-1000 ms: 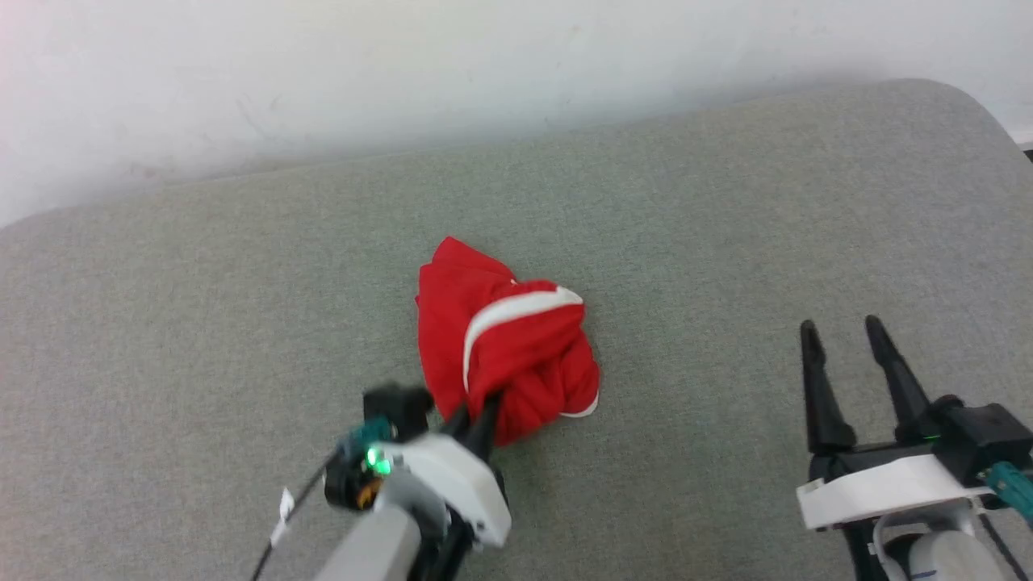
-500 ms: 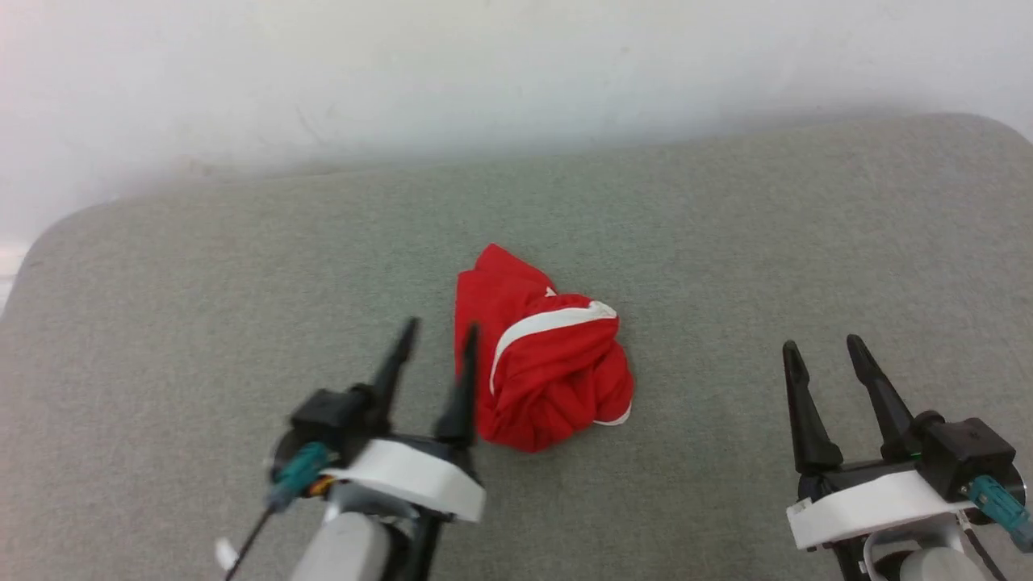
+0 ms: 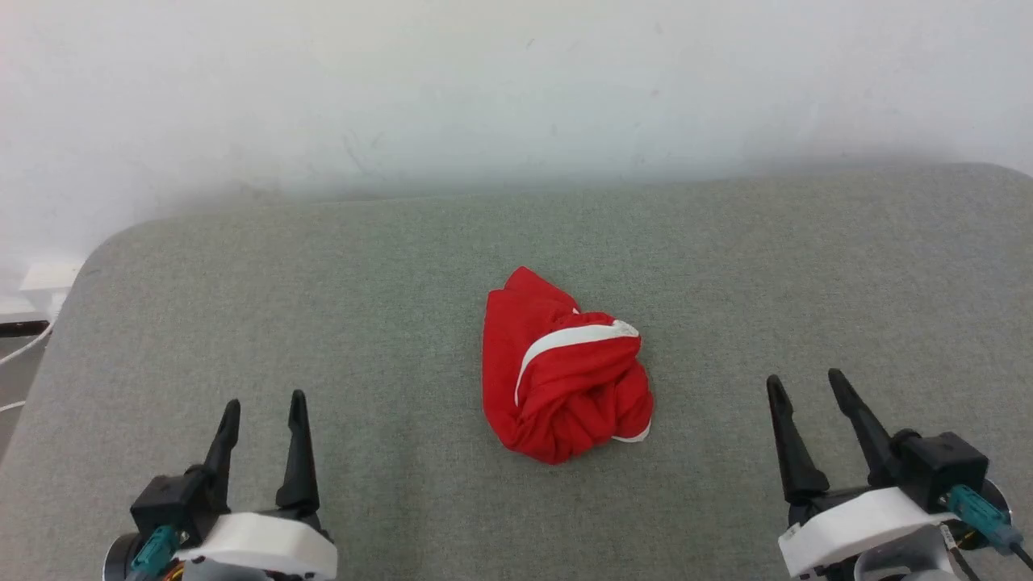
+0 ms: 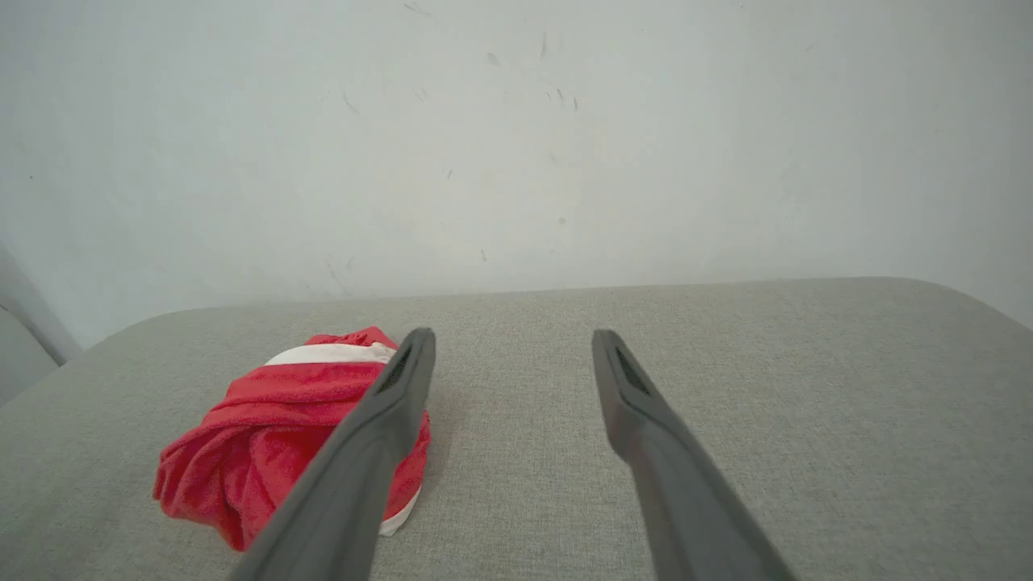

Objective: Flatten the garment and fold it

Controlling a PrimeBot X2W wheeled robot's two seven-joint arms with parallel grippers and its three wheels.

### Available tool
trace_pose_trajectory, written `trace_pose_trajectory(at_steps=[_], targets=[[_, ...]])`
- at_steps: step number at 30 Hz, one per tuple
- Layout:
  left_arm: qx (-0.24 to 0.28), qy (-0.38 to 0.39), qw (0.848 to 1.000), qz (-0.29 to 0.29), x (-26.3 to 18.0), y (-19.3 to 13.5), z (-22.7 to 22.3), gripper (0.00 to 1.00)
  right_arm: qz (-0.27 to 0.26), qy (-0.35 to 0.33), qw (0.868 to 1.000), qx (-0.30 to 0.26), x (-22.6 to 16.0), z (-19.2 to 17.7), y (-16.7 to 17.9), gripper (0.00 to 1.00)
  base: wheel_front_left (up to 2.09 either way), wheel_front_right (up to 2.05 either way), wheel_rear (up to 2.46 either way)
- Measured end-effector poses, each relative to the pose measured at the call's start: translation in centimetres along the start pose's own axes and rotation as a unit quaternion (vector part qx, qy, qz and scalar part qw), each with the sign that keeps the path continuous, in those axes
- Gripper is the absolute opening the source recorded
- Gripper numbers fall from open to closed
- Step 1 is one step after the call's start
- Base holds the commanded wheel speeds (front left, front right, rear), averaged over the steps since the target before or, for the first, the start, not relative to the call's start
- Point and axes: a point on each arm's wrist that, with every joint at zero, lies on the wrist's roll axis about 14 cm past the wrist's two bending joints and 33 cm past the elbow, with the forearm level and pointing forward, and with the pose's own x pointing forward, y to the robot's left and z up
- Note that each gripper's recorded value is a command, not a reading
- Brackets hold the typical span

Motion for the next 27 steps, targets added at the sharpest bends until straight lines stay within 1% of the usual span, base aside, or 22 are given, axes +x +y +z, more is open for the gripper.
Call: trace_pose_trajectory(at_steps=[3, 6, 10, 12, 16, 18, 23, 25, 27], targets=[[0.004, 0.003, 1.000, 0.007, -0.6, 0.7, 0.0, 1.00, 0.004, 0.025, 1.000, 0.001, 0.0, -0.8, 0.3, 1.00, 0.00, 0.00, 0.00], [0.005, 0.007, 1.000, 0.011, -1.0, 1.0, -0.1, 1.00, 0.014, 0.082, 0.997, 0.003, 0.3, -2.9, 0.9, 1.00, 0.00, 0.00, 0.00], [-0.003, 0.009, 1.000, 0.015, -1.1, 1.1, -0.2, 1.00, 0.054, 0.126, 0.990, 0.002, 3.2, -3.5, 3.3, 1.00, 0.00, 0.00, 0.00], [-0.007, 0.012, 1.000, 0.016, -1.2, 1.0, -0.3, 1.00, 0.078, 0.155, 0.985, -0.005, 4.5, -3.9, 4.9, 1.00, 0.00, 0.00, 0.00], [-0.015, 0.014, 1.000, 0.019, -1.4, 0.9, -0.5, 1.00, 0.120, 0.231, 0.965, -0.026, 6.4, -5.5, 7.5, 1.00, 0.00, 0.00, 0.00], [-0.016, 0.010, 1.000, 0.020, -1.2, 0.9, -0.3, 1.00, 0.136, 0.258, 0.956, -0.036, 7.4, -5.8, 8.5, 1.00, 0.00, 0.00, 0.00], [-0.024, 0.011, 0.999, 0.022, -1.1, 0.8, -0.4, 1.00, 0.156, 0.325, 0.930, -0.075, 9.1, -7.0, 9.4, 1.00, 0.00, 0.00, 0.00], [-0.027, 0.013, 0.999, 0.023, -1.0, 1.0, -0.5, 1.00, 0.160, 0.352, 0.918, -0.085, 9.4, -7.9, 9.5, 1.00, 0.00, 0.00, 0.00], [-0.029, 0.014, 0.999, 0.024, -0.9, 1.0, -0.6, 1.00, 0.164, 0.369, 0.910, -0.089, 9.6, -8.7, 9.5, 1.00, 0.00, 0.00, 0.00]])
